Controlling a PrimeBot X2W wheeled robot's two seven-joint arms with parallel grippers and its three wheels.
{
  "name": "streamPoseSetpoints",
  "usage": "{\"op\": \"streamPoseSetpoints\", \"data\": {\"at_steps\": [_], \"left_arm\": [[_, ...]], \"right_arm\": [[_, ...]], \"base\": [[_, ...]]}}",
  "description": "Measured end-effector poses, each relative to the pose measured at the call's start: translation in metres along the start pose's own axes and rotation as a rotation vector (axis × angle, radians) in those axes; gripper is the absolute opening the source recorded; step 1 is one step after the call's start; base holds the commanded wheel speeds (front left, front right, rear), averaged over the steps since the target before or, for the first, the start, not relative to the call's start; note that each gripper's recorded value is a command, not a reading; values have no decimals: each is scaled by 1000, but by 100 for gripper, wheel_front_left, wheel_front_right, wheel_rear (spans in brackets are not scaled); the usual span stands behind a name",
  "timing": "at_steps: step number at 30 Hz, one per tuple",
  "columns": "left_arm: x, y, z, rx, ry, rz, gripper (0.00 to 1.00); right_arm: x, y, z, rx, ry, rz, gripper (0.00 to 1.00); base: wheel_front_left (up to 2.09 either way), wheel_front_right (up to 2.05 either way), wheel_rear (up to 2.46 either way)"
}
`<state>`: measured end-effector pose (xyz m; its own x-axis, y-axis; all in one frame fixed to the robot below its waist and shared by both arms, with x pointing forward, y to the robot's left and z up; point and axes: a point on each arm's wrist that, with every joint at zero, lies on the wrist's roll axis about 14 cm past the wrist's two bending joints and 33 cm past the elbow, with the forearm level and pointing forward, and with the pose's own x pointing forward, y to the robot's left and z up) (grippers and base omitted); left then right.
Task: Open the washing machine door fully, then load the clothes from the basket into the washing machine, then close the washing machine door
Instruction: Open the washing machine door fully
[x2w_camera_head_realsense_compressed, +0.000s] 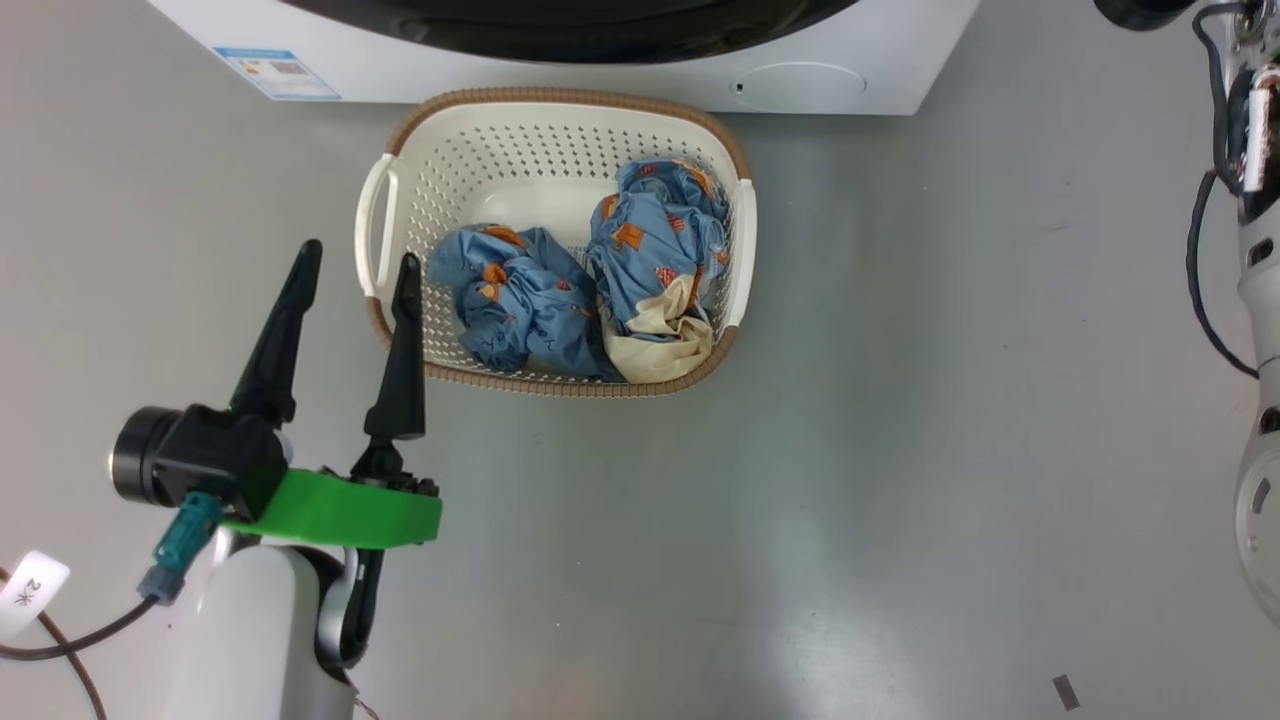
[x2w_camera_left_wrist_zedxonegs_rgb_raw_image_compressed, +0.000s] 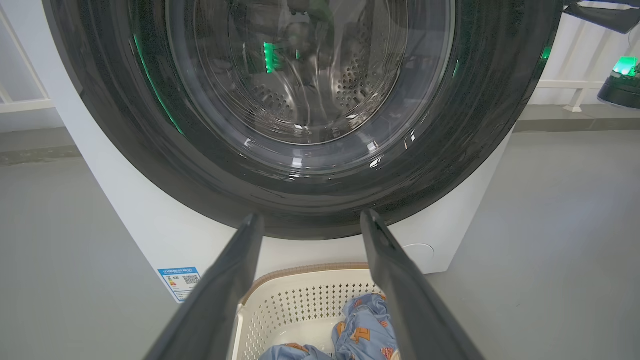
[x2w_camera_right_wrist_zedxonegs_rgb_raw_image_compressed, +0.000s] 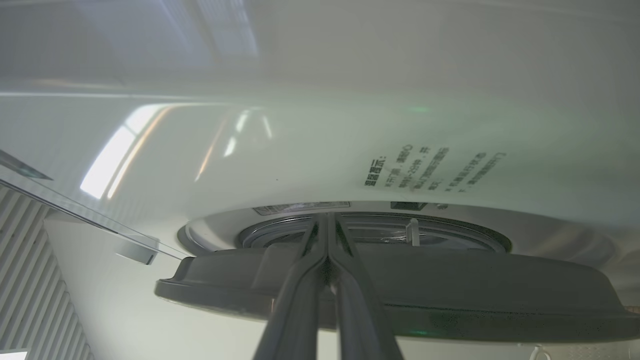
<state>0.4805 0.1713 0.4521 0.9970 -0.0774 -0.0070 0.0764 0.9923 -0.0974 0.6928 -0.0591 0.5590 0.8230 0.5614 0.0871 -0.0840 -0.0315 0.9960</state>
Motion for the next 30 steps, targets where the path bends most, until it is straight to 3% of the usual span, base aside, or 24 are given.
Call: {"op": "streamPoseSetpoints", "data": {"at_steps": [13,30], "left_arm": [[-2,-1,-6,-5,18,0,100],[-2,1,-8,-26,22,13,100]], "right_arm": [[23,-5,-19,-72,103,-75,0],[24,-11,-28,-119,199,-117,0]], "base": [[0,0,0],[0,0,0]]}}
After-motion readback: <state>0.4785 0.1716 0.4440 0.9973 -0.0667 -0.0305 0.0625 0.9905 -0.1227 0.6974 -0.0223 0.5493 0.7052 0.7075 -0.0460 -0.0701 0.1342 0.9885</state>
